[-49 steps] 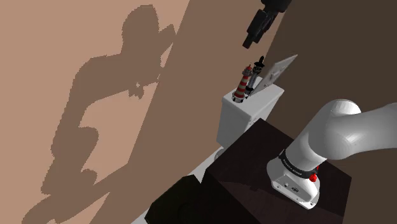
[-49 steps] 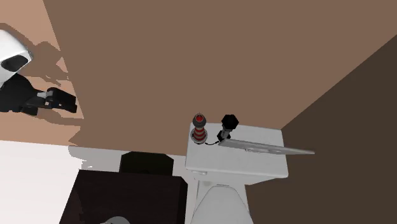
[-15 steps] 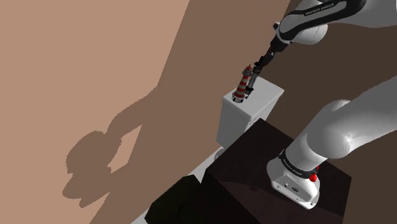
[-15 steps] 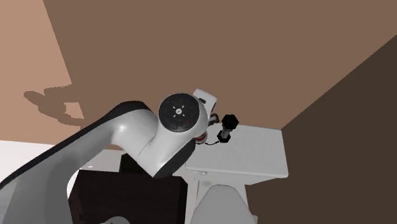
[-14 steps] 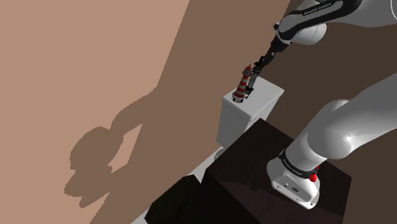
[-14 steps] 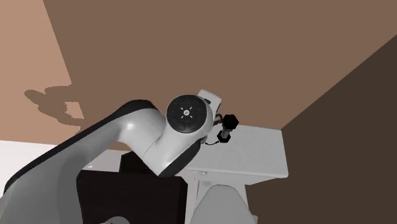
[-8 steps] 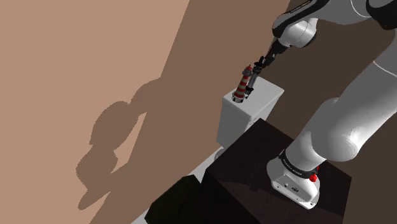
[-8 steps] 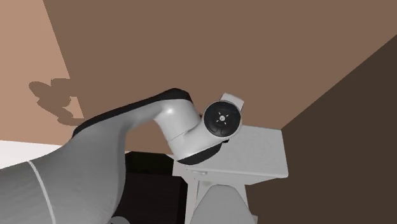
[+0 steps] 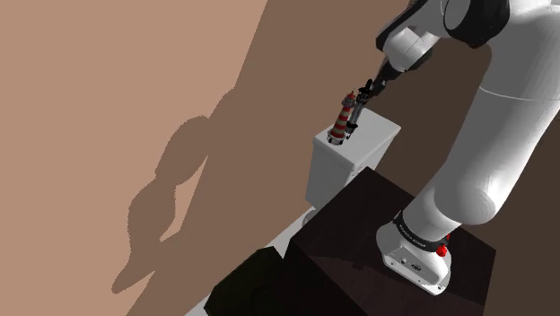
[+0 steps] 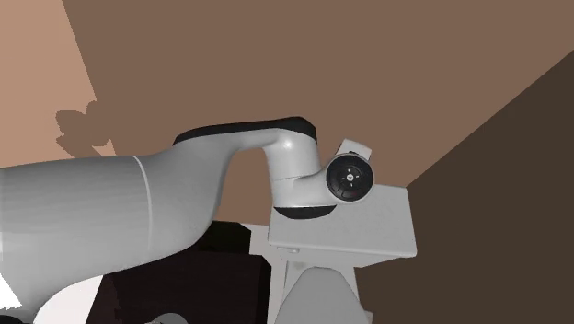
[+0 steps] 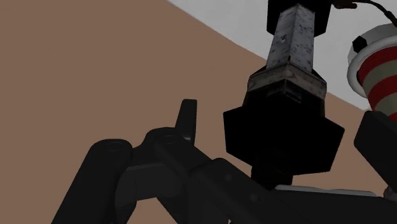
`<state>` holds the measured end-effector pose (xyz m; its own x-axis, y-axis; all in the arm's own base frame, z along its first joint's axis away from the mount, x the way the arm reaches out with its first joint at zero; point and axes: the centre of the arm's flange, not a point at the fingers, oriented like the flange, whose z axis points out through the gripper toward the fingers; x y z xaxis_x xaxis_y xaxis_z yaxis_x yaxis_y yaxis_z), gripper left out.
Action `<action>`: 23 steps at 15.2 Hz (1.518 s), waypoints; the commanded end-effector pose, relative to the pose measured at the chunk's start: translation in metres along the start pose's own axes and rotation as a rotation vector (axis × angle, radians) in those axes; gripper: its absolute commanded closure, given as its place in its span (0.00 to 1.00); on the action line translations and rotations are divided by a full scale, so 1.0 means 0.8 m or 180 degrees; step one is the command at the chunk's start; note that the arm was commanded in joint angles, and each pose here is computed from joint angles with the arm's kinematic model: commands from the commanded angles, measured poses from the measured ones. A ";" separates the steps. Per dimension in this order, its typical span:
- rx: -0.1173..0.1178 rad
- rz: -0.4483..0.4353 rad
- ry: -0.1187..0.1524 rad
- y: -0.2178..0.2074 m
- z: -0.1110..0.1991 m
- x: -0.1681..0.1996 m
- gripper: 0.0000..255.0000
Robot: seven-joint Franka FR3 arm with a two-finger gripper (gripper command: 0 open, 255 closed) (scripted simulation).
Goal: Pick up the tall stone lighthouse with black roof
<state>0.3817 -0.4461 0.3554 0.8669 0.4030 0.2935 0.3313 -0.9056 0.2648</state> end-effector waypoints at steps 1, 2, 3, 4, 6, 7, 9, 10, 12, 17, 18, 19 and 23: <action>-0.0002 0.0000 0.0004 -0.002 0.014 -0.005 0.00; -0.0002 0.0000 0.0004 -0.004 0.020 -0.006 0.00; -0.0002 0.0000 0.0004 -0.005 0.026 -0.008 0.00; -0.0002 0.0000 0.0004 -0.006 0.029 -0.010 0.00; -0.0001 0.0000 0.0004 -0.007 0.029 -0.010 1.00; -0.0002 0.0000 0.0003 -0.007 0.029 -0.010 1.00; -0.0002 0.0000 0.0003 -0.007 0.029 -0.009 1.00; -0.0002 0.0000 0.0003 -0.007 0.029 -0.009 1.00; -0.0002 0.0000 0.0004 -0.007 0.028 -0.009 1.00; -0.0002 0.0000 0.0004 -0.003 0.017 -0.006 1.00; -0.0002 0.0000 0.0004 -0.001 0.011 -0.004 1.00; -0.0002 0.0000 0.0004 0.001 0.005 -0.002 1.00; -0.0002 0.0000 0.0004 0.008 -0.019 0.006 1.00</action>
<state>0.3816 -0.4477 0.3673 0.8662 0.4033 0.2951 0.3313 -0.9055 0.2652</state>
